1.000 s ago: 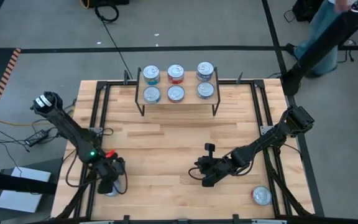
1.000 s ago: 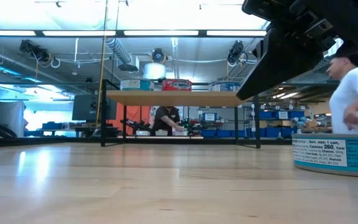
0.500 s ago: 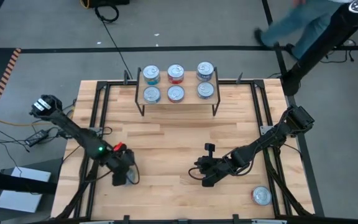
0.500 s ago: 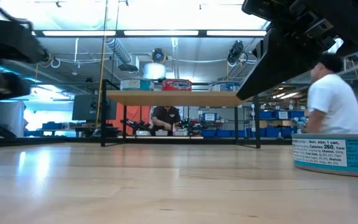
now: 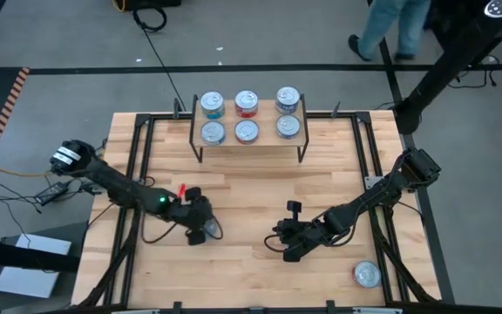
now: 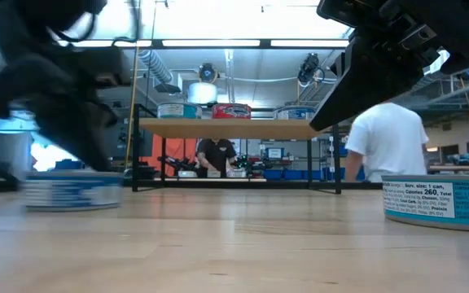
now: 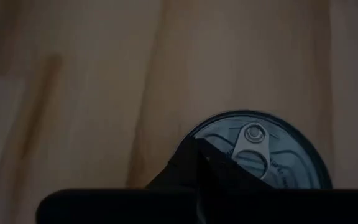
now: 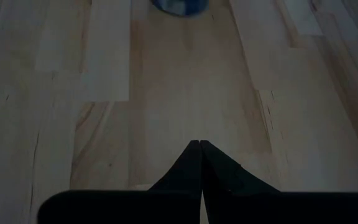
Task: Stack canned seafood by type on shelf
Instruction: Stack the blue tuna can on top of the other blue tuna can on the shelf
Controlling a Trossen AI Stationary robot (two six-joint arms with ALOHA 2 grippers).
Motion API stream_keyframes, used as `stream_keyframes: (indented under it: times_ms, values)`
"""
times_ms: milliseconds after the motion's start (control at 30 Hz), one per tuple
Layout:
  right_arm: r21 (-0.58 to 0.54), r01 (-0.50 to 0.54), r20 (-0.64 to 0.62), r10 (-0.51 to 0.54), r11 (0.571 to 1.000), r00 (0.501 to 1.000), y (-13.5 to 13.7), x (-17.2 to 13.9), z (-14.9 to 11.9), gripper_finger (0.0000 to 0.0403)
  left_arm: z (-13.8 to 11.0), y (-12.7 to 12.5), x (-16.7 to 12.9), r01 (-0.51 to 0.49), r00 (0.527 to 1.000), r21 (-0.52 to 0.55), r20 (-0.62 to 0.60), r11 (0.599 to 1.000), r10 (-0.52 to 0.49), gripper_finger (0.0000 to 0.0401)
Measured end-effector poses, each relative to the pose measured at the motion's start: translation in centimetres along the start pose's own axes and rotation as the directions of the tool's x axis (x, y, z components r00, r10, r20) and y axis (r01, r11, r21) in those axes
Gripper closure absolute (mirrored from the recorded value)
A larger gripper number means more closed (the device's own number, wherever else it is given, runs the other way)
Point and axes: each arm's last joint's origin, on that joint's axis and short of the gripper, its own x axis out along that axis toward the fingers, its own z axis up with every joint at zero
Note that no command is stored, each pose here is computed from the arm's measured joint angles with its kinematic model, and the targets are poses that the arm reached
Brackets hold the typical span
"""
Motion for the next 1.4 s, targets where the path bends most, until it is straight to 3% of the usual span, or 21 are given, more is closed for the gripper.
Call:
stream_keyframes:
  times_ms: [433,667,900,1167,1400]
  values:
    - [-0.004,0.001,-0.001,-0.001,1.000,1.000,0.0,0.0,0.0,0.0393,3.9,2.9,5.5,0.000,0.962,0.032,0.272,0.999,-0.009,0.0396]
    - [-0.004,0.001,-0.002,-0.001,1.000,1.000,0.0,0.0,0.0,0.0393,6.4,3.9,7.6,0.019,0.952,0.084,0.304,0.996,-0.044,0.0396]
    - [-0.018,0.011,-0.025,-0.011,1.000,1.000,-0.1,0.0,-0.3,0.0393,9.0,3.7,5.6,-0.056,0.932,0.196,0.361,0.979,-0.019,0.0397]
    - [0.003,-0.002,0.016,0.002,1.000,1.000,-0.6,0.4,0.5,0.0389,5.2,5.1,2.8,-0.112,0.904,0.154,0.427,0.982,0.036,0.0397]
    - [-0.032,-0.174,0.116,0.176,0.984,0.977,-1.6,4.1,2.1,0.0391,0.8,6.1,3.0,-0.095,0.868,0.095,0.495,0.991,0.035,0.0397]
